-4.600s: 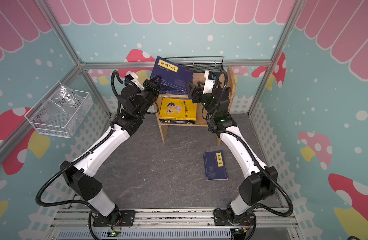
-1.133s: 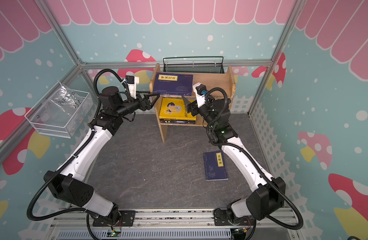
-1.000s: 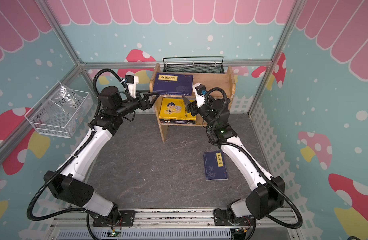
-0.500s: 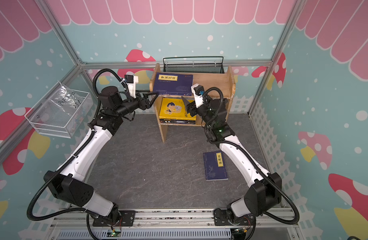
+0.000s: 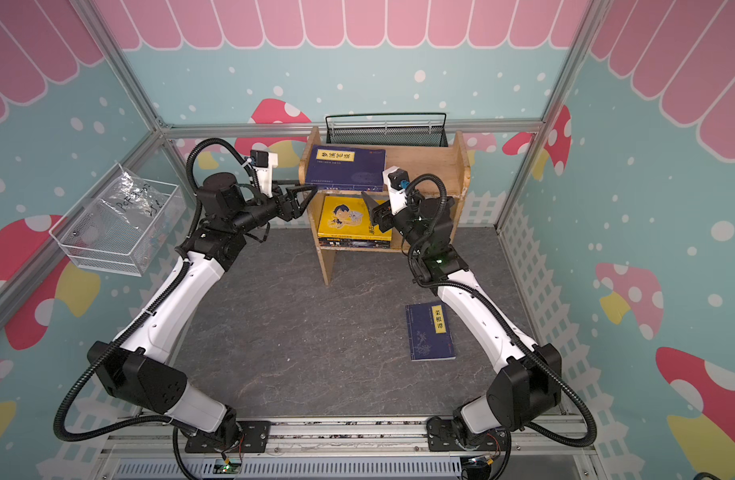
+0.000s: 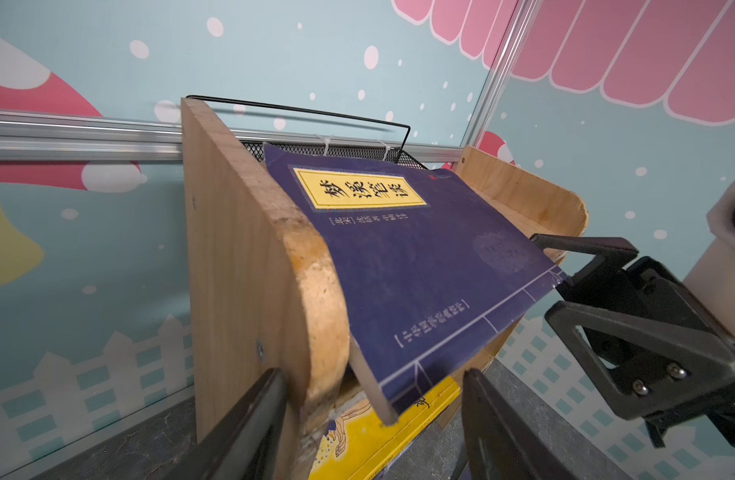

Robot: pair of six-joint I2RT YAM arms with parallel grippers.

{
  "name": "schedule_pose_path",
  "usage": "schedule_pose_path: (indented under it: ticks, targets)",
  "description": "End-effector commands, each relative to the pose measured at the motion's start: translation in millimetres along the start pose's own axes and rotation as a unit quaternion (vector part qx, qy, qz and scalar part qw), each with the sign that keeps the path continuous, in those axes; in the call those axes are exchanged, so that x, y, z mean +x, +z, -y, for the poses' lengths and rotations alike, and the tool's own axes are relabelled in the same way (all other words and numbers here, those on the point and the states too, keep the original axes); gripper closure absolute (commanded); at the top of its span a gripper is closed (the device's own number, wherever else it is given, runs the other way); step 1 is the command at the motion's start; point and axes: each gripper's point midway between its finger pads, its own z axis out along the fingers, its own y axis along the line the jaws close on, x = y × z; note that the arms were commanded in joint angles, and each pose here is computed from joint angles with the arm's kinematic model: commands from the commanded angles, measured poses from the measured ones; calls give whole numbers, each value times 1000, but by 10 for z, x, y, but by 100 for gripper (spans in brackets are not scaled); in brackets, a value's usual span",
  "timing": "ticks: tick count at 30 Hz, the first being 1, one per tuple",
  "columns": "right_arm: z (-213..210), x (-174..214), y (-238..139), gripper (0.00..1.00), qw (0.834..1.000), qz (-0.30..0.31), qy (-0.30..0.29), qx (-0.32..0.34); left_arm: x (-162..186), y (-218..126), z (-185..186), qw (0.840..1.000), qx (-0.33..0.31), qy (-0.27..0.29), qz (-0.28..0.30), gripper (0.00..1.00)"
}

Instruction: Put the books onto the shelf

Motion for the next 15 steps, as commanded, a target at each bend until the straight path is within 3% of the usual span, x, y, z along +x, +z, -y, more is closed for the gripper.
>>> schedule_pose_path:
  ticks: [1, 15]
  targets:
    - [35, -105, 56, 29, 1000, 19, 7, 6, 74, 35, -10, 1000, -2, 16, -9, 35]
    - [68, -135, 90, 35, 999, 28, 15, 13, -22, 113, -78, 1000, -18, 16, 13, 46]
